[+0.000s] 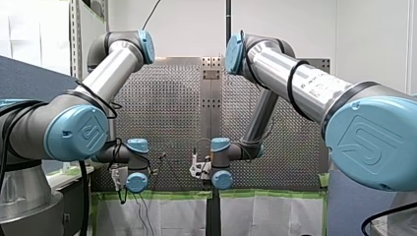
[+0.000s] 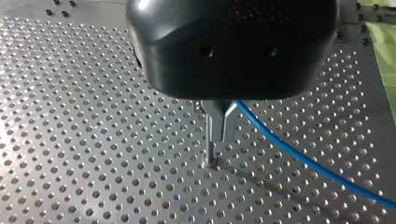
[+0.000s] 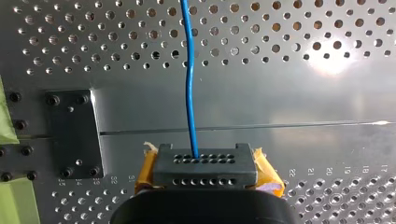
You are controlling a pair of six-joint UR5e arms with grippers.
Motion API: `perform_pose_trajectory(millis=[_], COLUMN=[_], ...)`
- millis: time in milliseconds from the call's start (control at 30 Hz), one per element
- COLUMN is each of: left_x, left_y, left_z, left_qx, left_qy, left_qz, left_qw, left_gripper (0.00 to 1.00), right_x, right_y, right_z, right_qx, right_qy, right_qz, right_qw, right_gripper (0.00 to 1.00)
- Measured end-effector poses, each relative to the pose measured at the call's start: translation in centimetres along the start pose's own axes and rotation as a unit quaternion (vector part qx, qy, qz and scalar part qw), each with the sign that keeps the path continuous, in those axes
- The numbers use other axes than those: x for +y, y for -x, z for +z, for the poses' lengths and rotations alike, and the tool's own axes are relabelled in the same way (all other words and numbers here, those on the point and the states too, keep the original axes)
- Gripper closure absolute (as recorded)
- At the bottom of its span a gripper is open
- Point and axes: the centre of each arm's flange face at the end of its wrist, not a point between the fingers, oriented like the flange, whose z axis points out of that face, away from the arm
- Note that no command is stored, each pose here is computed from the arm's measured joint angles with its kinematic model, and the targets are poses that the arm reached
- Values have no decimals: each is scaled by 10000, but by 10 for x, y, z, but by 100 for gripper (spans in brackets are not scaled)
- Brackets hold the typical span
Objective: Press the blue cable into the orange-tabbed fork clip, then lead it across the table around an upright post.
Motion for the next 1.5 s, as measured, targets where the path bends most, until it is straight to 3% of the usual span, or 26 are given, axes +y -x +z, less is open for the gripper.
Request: perform_pose_trajectory(millis=[267,867,1500], left_x=[-6,-3,4], left_y=[1,4,-1], left_z=[5,31,55], left_qx=[3,-70,28], left_qy=[-140,-121,-156], left_qz=[11,-153,-271], left_qw=[9999,9998,9995], left_gripper=[100,100,100], right_x=[5,6,10], right_y=[-2,-1,-1], right_z=[5,4,6], right_qx=[-13,-119,-126], right_qy=[48,56,91], right_qz=[-3,-38,-56], right_qw=[10000,9999,9999], right_gripper=[100,100,100])
